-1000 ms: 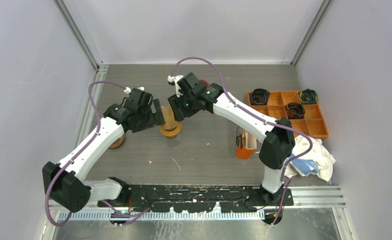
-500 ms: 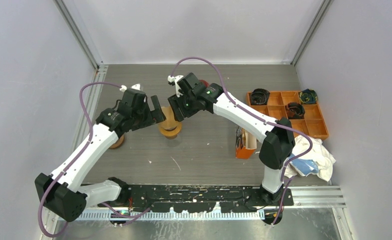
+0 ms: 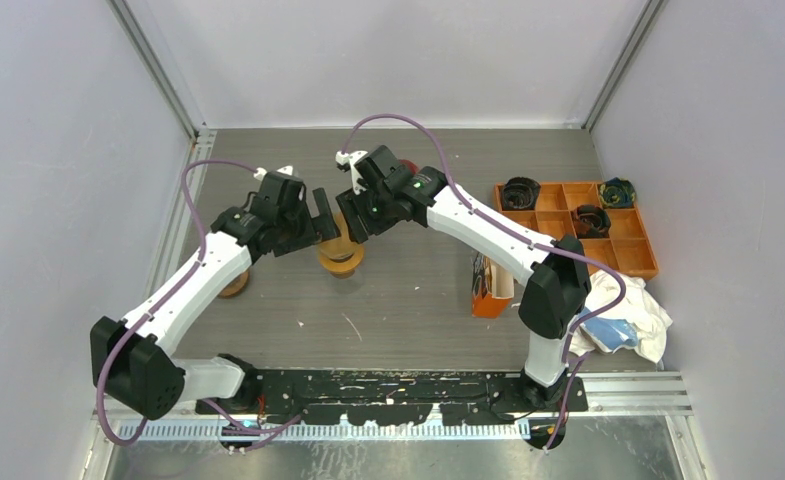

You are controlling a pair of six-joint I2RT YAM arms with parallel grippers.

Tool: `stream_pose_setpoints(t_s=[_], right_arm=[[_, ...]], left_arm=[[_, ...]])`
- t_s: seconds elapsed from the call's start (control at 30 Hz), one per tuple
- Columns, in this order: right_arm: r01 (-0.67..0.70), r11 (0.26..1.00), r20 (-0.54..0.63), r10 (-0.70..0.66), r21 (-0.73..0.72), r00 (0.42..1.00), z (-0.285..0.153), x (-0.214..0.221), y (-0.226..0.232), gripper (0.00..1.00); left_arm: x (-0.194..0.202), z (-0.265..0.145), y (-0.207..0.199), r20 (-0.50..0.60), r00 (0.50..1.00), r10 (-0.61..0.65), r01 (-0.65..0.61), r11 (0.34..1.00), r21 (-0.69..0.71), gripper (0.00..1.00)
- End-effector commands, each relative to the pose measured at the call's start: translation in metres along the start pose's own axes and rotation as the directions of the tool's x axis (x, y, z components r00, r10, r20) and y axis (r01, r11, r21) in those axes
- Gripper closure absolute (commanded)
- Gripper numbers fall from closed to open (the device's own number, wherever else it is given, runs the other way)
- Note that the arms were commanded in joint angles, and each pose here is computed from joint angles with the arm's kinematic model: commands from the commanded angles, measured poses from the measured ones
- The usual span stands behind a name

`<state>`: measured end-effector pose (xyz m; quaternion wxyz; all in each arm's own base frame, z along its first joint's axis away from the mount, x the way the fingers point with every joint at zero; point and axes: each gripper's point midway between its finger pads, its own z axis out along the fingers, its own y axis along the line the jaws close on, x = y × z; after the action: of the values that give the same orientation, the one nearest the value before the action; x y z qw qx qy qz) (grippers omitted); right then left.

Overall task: Place the coffee filter in the dripper
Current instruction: Place the coffee filter in the coffee dripper.

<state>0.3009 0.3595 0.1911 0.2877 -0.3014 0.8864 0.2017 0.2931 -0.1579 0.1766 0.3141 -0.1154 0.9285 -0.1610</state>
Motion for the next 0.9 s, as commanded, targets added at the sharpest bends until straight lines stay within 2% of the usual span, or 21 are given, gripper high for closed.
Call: stream_pose_setpoints(t_s=[0.0, 0.33, 0.87], right_arm=[[0.018, 1.000, 0.048, -0.017, -0.010, 0.999, -0.005, -0.011, 0.004, 0.38], [0.015, 1.000, 0.049, -0.014, -0.008, 0.999, -0.005, -0.009, 0.003, 0.38], [0.010, 0.998, 0.152, 0.000, -0.068, 0.988, -0.030, -0.033, 0.017, 0.37]], left_arm=[[-0.027, -0.004, -0.004, 0.089, 0.996, -0.006, 0.005, 1.000, 0.013, 0.01], [-0.021, -0.001, 0.011, 0.072, 0.996, -0.045, 0.049, 0.998, -0.043, 0.00], [-0.013, -0.005, 0.004, 0.043, 0.999, -0.019, 0.019, 1.000, 0.013, 0.01]])
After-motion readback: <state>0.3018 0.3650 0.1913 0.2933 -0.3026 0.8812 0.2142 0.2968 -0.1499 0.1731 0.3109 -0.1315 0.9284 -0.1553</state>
